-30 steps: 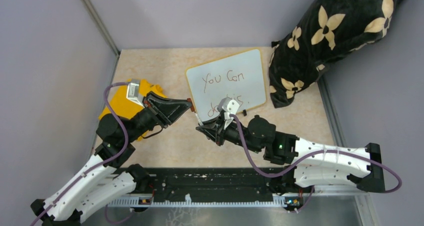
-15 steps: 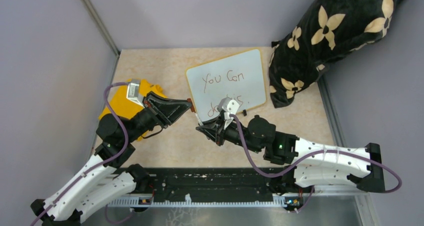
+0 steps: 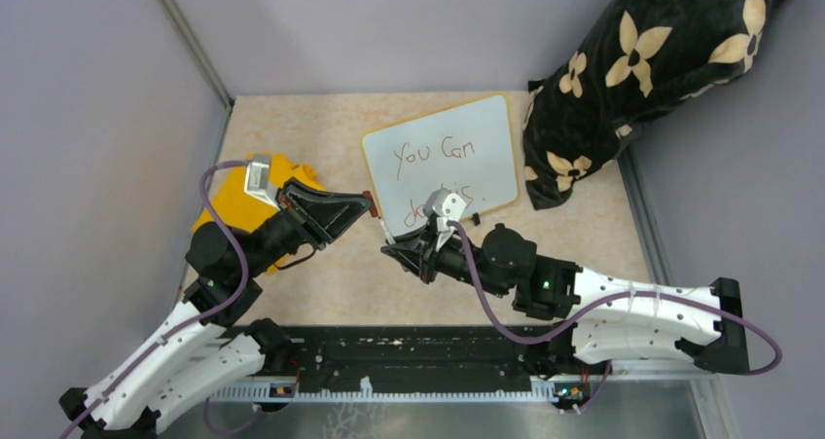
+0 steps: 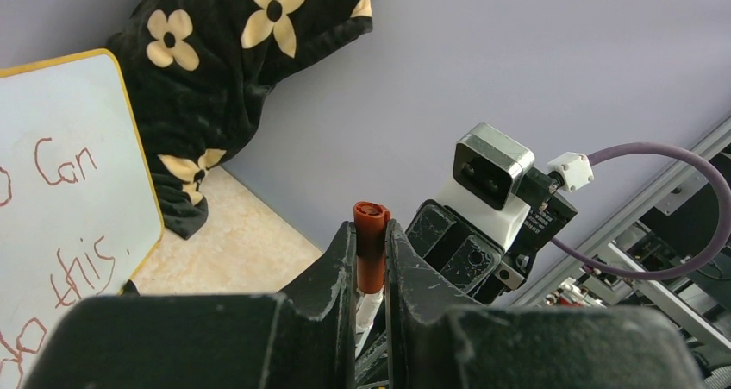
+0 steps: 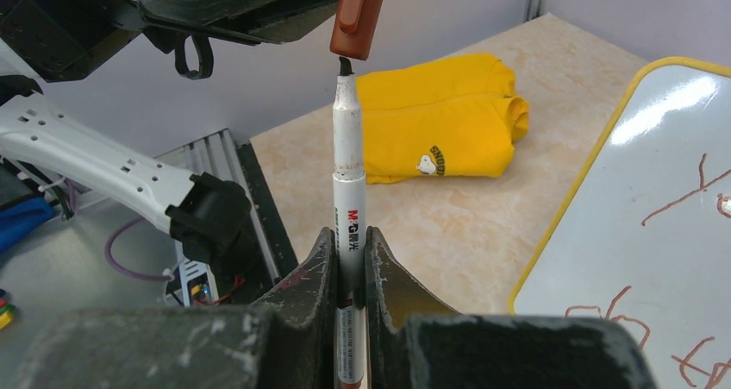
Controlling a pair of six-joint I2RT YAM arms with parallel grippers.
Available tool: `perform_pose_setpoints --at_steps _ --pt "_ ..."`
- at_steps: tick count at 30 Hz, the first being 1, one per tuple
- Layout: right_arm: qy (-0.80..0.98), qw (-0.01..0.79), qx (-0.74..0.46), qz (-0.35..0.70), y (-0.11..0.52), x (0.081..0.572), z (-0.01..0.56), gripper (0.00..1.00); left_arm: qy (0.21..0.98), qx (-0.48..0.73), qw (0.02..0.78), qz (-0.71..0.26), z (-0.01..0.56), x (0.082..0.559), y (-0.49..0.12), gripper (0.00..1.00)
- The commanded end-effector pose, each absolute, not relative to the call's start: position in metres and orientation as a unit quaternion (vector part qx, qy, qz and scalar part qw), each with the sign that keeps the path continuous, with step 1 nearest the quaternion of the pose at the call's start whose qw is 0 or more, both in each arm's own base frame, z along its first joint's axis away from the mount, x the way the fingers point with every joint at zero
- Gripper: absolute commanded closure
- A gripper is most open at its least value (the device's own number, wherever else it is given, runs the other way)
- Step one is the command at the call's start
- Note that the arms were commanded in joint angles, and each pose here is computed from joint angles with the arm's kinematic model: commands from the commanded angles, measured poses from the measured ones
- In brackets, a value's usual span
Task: Write a sentence on the whiteboard
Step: Close the whiteboard marker at the center of the board.
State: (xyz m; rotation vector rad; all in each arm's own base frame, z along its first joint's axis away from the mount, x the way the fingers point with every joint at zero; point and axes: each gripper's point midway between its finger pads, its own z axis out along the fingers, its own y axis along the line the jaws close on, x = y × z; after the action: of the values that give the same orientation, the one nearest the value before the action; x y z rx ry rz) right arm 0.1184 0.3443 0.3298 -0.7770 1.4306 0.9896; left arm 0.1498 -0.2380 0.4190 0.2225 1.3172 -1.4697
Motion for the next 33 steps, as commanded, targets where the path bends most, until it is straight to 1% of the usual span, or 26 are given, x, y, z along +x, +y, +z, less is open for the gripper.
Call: perform_pose_setpoints --at_steps 1,13,21,33 --pt "0.587 0.597 -0.307 0.453 0.34 0.117 0.365 1.0 0.536 0.094 0.569 -0.616 0.433 0.148 -0.23 1.0" --pt "0.59 0.582 -0.323 0.457 0.349 0.112 0.36 1.0 0.528 0.108 0.564 -0.626 0.437 0.142 -0.232 1.0" --pt "0.59 0.586 -0.319 0.454 0.35 0.115 0.362 1.0 0.523 0.125 0.556 -0.634 0.437 0.135 -0.235 1.0" --pt "0.587 0.59 -0.315 0.457 0.347 0.114 0.366 1.0 0.533 0.113 0.559 -0.625 0.43 0.141 -0.234 1.0"
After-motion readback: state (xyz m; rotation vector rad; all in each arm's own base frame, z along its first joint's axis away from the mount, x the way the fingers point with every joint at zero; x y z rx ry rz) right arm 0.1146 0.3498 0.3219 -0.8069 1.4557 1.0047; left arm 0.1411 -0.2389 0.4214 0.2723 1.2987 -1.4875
